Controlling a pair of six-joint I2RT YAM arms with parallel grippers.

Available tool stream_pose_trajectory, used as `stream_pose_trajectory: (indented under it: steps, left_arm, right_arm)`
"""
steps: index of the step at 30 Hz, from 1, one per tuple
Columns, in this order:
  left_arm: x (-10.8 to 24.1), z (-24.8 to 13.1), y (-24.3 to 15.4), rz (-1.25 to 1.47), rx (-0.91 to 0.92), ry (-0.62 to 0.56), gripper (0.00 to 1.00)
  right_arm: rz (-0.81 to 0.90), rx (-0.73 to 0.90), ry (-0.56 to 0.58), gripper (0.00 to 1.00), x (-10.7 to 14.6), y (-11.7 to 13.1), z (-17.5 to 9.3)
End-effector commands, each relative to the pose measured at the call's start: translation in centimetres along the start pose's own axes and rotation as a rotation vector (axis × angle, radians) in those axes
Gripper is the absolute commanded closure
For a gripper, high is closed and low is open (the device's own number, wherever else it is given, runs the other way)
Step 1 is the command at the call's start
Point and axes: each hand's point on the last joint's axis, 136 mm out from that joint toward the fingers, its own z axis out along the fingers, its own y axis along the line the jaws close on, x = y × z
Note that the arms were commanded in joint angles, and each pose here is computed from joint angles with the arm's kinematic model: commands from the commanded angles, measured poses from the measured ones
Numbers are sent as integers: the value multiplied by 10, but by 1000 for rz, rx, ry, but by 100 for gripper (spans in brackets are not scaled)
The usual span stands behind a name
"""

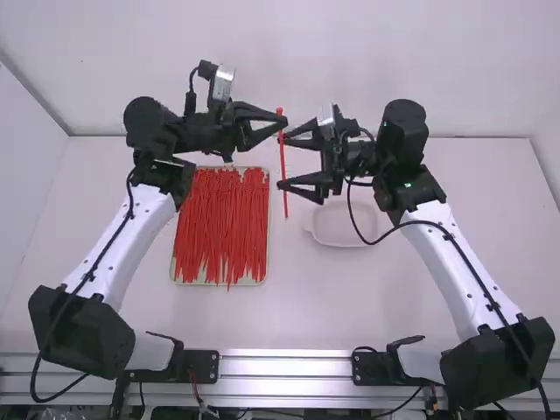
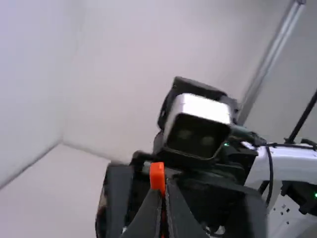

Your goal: Fasten the cable tie

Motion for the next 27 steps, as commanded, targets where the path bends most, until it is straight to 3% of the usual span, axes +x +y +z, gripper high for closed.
stream_pose_trajectory:
  steps: [1,7,27]
  left_arm:
    - [-3,-10,10,-22,-41,-10,99]
    - [1,-24,28,-112,-105,-7,99]
    - [29,-48,105,-388,-262,-46,98]
  right_arm:
    - [-4,5,-2,2,-2,-2,-2]
    - [-53,13,18,2,7,-3,-4]
    - [-732,-18,69,2,56,-4,-13]
